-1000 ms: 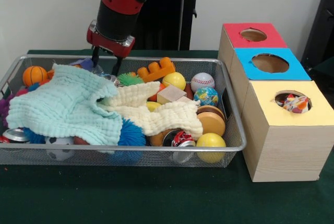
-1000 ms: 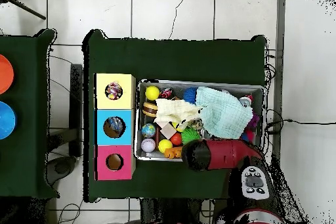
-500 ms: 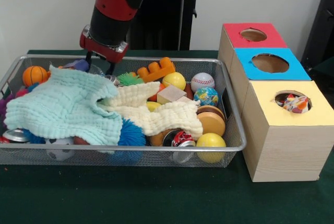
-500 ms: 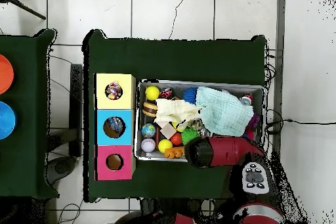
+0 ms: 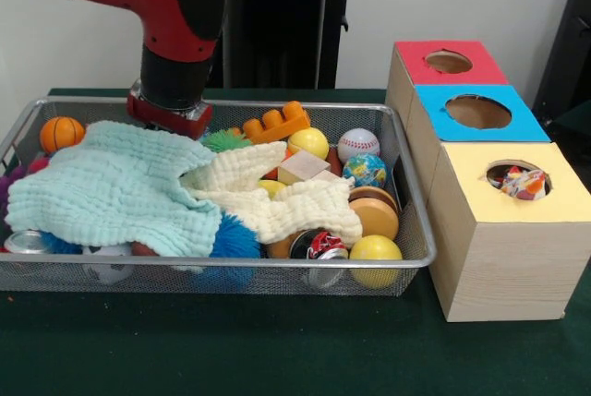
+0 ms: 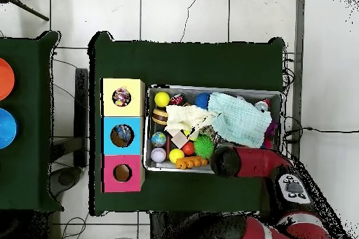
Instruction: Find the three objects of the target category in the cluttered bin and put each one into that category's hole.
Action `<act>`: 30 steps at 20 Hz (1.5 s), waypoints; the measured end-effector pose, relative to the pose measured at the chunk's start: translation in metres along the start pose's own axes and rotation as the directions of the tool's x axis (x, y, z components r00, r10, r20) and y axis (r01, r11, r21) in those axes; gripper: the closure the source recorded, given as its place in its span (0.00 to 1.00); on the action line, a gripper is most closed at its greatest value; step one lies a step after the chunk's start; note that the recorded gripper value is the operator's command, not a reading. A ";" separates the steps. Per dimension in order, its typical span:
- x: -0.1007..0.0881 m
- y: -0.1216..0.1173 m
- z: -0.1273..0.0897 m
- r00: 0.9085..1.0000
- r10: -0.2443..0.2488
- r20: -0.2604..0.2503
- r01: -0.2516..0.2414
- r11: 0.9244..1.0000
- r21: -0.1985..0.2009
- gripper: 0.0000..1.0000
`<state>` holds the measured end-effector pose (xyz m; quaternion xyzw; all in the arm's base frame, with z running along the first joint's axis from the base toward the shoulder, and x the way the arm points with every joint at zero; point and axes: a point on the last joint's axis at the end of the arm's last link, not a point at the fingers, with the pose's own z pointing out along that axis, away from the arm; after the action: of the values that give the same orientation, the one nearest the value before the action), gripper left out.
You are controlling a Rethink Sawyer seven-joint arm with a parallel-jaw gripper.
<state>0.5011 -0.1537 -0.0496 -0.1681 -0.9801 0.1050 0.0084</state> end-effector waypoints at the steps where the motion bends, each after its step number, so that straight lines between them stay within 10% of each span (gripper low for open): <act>1: 0.001 0.000 0.002 1.000 0.012 -0.006 -0.012 1.000 -0.014 0.00; 6: 0.000 0.003 -0.002 1.000 0.016 -0.008 -0.016 1.000 -0.017 0.00; 16: 0.009 0.037 -0.053 0.996 -0.086 -0.036 0.090 0.989 0.116 0.00; 24: -0.001 0.046 -0.098 0.998 -0.040 -0.045 0.046 0.987 0.152 0.00; 30: 0.006 0.037 -0.086 0.997 -0.025 -0.072 0.036 0.987 0.158 0.00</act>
<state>0.5125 -0.1002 0.0262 -0.1556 -0.9702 0.1767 0.0577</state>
